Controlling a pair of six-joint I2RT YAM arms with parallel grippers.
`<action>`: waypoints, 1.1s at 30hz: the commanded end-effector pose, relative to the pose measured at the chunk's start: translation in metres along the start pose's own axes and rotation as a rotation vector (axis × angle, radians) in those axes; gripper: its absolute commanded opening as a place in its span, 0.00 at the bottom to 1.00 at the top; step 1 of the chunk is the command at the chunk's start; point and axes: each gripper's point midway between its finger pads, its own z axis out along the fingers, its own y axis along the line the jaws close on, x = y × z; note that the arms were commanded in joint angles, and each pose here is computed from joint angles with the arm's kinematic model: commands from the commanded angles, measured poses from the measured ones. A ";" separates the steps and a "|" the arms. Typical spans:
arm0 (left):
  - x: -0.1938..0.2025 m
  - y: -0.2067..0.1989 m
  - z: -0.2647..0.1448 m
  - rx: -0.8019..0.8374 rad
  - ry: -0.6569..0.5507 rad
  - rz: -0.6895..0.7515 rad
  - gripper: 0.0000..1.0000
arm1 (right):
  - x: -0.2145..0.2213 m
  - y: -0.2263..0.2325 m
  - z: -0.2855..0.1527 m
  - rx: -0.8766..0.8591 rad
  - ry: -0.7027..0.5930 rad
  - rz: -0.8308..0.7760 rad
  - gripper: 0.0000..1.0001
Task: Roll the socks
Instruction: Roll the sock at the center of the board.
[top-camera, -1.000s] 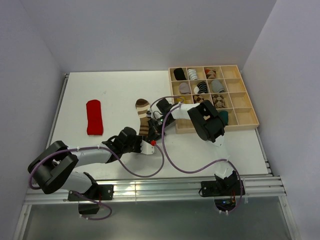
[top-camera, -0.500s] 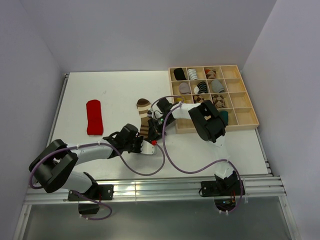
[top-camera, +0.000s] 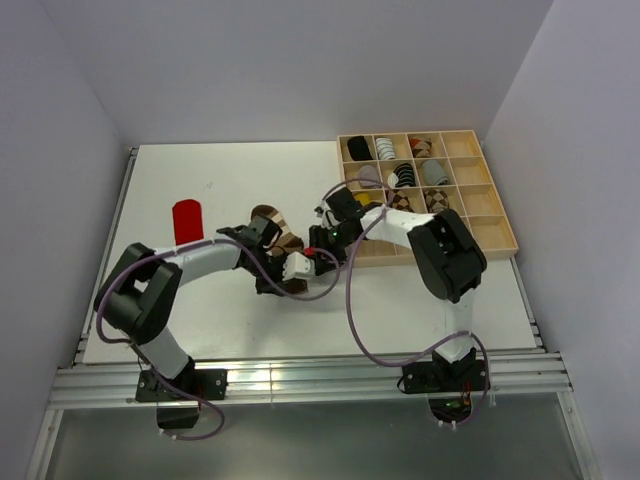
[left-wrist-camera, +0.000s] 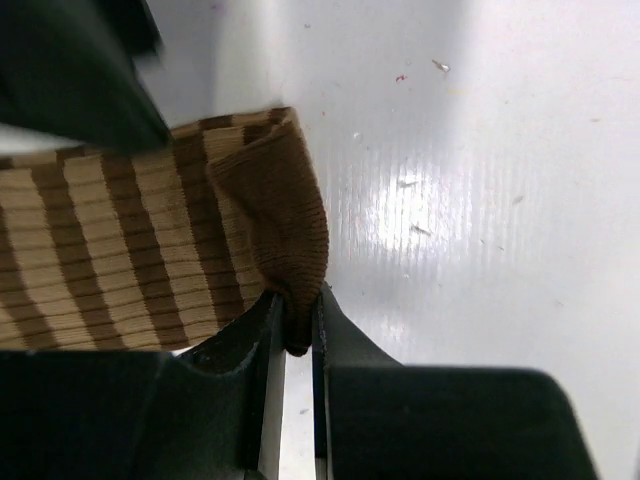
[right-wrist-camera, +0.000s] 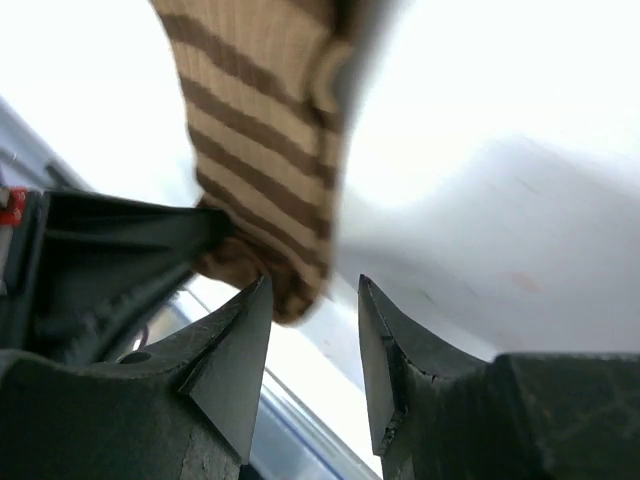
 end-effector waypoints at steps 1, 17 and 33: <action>0.018 -0.045 -0.014 0.267 0.023 -0.215 0.00 | -0.037 -0.004 -0.031 0.090 -0.234 -0.010 0.48; 0.039 -0.056 -0.031 0.645 0.017 -0.510 0.00 | -0.012 0.033 -0.103 0.132 -0.788 -0.386 0.47; 0.065 -0.051 -0.015 0.659 0.107 -0.587 0.00 | 0.080 0.122 0.025 0.160 -0.475 -1.013 0.54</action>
